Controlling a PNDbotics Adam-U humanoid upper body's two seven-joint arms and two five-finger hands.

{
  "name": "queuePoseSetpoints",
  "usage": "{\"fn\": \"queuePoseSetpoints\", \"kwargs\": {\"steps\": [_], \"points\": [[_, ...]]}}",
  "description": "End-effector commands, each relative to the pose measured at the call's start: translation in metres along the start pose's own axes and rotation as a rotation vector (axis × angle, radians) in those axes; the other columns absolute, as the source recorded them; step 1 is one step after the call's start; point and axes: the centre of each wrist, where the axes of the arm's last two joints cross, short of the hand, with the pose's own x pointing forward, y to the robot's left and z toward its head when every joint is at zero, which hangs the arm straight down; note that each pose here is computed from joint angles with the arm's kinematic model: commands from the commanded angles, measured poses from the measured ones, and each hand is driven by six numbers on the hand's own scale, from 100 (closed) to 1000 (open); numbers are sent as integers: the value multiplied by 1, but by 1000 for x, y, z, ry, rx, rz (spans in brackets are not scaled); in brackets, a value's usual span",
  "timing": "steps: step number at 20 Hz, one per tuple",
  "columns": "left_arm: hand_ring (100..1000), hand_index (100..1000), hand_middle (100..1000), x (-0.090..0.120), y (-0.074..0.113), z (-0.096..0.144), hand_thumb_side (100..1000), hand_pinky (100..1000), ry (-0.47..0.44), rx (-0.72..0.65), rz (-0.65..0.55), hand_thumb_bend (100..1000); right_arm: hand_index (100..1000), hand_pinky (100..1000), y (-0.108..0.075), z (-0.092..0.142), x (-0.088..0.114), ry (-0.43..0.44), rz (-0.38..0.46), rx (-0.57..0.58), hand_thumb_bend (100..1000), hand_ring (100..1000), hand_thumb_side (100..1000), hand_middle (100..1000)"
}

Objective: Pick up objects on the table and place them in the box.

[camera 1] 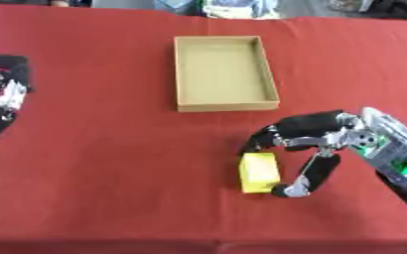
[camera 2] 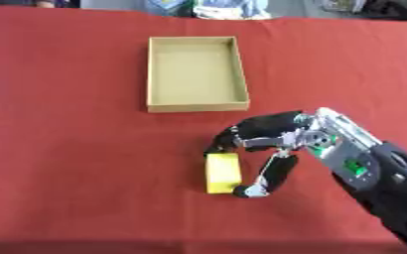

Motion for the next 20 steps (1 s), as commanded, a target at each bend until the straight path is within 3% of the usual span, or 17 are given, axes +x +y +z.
{"fn": "queuePoseSetpoints", "kwargs": {"steps": [1,13,14,20], "points": [[519,716,582,7,6,-5,617,658,-29,4,-16,244,892,724,-6,7,-2,18,18,-15,302,807,371,821],[519,716,582,7,6,-4,619,659,-27,5,-16,240,747,709,-12,13,0,8,13,-90,275,791,363,799],[519,716,581,7,6,-4,619,659,-26,5,-16,240,742,707,-16,16,1,6,12,-105,241,790,390,797],[519,715,582,7,6,-3,620,659,-26,0,-17,240,735,715,-51,36,10,14,39,-178,279,792,356,795]]}}
